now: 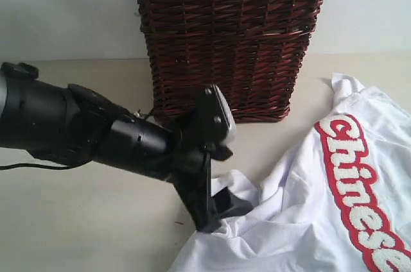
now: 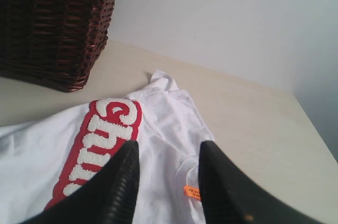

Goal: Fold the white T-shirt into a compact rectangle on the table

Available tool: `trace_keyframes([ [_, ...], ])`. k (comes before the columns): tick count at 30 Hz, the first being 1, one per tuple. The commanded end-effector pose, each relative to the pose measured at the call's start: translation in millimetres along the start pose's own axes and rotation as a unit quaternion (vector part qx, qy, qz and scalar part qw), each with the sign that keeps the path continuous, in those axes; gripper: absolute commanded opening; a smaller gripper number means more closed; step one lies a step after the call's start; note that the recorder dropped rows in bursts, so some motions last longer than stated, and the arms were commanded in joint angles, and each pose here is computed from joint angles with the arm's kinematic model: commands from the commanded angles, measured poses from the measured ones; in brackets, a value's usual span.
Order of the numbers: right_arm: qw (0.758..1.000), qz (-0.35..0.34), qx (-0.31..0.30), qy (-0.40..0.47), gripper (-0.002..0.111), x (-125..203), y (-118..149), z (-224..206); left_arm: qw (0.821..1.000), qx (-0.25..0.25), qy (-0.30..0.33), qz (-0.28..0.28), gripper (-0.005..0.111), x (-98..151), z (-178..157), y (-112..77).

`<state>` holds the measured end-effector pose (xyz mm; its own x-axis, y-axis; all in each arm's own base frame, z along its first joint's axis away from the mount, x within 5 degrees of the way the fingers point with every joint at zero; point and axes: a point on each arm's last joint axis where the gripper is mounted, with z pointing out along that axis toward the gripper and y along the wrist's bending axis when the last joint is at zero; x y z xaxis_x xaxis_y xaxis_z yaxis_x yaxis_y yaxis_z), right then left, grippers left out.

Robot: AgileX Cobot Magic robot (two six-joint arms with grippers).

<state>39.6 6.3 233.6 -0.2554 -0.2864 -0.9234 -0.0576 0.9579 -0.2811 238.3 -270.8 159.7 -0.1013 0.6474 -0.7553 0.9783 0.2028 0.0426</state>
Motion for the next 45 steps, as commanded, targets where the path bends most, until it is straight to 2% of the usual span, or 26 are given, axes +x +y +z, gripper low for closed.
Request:
trace_keyframes([
  [1, 1.0, 0.001, 0.002, -0.003, 0.036, 0, 0, 0, 0.994, -0.035, -0.066, -0.08, 0.104, -19, -23, 14.2],
  [5, 1.0, 0.001, 0.002, -0.003, 0.036, 0, 0, 0, 0.99, -0.065, -0.084, -0.088, 0.104, -22, -43, 29.9],
  [7, 1.0, 0.001, 0.002, -0.003, 0.036, 0, 0, 0, 0.987, -0.085, -0.08, -0.114, 0.104, -15, -48, 41.9],
  [10, 1.0, 0.001, 0.002, -0.003, 0.036, 0, 0, 0, 0.973, -0.095, -0.075, -0.198, 0.104, 2, -49, 59.8],
  [13, 1.0, 0.001, 0.002, -0.003, 0.036, 0, 0, 0, 0.947, -0.055, -0.074, -0.308, 0.102, 25, -48, 74.0],
  [14, 1.0, 0.001, 0.002, -0.003, 0.036, 0, 0, 0, 0.93, -0.002, -0.077, -0.358, 0.096, 40, -49, 79.4],
  [15, 1.0, 0.001, 0.002, -0.003, 0.036, 0, 0, 0, 0.926, 0.016, -0.081, -0.37, 0.09, 46, -51, 82.4],
  [16, 1.0, 0.001, 0.002, -0.003, 0.036, 0, 0, 0, 0.92, 0.064, -0.083, -0.377, 0.073, 57, -53, 84.0],
  [17, 1.0, 0.001, 0.002, -0.003, 0.036, 0, 0, 0, 0.92, 0.087, -0.082, -0.374, 0.066, 60, -54, 83.0],
  [18, 1.0, 0.001, 0.002, -0.003, 0.036, 0, 0, 0, 0.918, 0.136, -0.076, -0.364, 0.049, 66, -58, 79.1],
  [19, 1.0, 0.001, 0.002, -0.003, 0.036, 0, 0, 0, 0.917, 0.156, -0.074, -0.359, 0.043, 68, -60, 76.9],
  [20, 1.0, 0.001, 0.002, -0.003, 0.036, 0, 0, 0, 0.912, 0.189, -0.083, -0.355, 0.028, 66, -64, 73.3],
  [21, 1.0, 0.001, 0.002, -0.003, 0.036, 0, 0, 0, 0.909, 0.199, -0.089, -0.356, 0.022, 65, -65, 72.5],
  [22, 1.0, 0.001, 0.002, -0.003, 0.036, 0, 0, 0, 0.903, 0.209, -0.104, -0.362, 0.009, 62, -66, 72.3],
  [23, 1.0, 0.001, 0.002, -0.003, 0.036, 0, 0, 0, 0.905, 0.185, -0.106, -0.369, 0.0, 63, -62, 75.8],
  [25, 1.0, 0.001, 0.002, -0.003, 0.036, 0, 0, 0, 0.928, 0.105, -0.066, -0.351, 0.0, 74, -45, 81.8],
  [27, 1.0, 0.001, 0.002, -0.003, 0.036, 0, 0, 0, 0.948, 0.056, -0.039, -0.311, 0.0, 82, -34, 84.5],
  [28, 1.0, 0.001, 0.002, -0.003, 0.036, 0, 0, 0, 0.954, 0.061, -0.044, -0.29, 0.0, 81, -33, 83.8],
  [30, 1.0, 0.001, 0.002, -0.003, 0.036, 0, 0, 0, 0.963, 0.103, -0.064, -0.241, 0.0, 78, -36, 78.0],
  [33, 1.0, 0.001, 0.002, -0.003, 0.036, 0, 0, 0, 0.958, 0.14, -0.084, -0.235, 0.0, 74, -39, 73.0],
  [35, 1.0, 0.001, 0.002, -0.003, 0.036, 0, 0, 0, 0.957, 0.139, -0.088, -0.237, 0.0, 73, -39, 73.3],
  [38, 1.0, 0.001, 0.002, -0.003, 0.036, 0, 0, 0, 0.964, 0.111, -0.082, -0.226, 0.001, 75, -37, 77.7],
  [40, 1.0, 0.001, 0.002, -0.003, 0.036, 0, 0, 0, 0.973, 0.091, -0.074, -0.198, 0.01, 78, -36, 80.3],
  [43, 1.0, 0.001, 0.002, -0.003, 0.036, 0, 0, 0, 0.98, 0.085, -0.075, -0.162, 0.034, 79, -36, 80.9],
  [45, 1.0, 0.001, 0.002, -0.003, 0.036, 0, 0, 0, 0.978, 0.089, -0.085, -0.167, 0.049, 77, -36, 80.3],
])
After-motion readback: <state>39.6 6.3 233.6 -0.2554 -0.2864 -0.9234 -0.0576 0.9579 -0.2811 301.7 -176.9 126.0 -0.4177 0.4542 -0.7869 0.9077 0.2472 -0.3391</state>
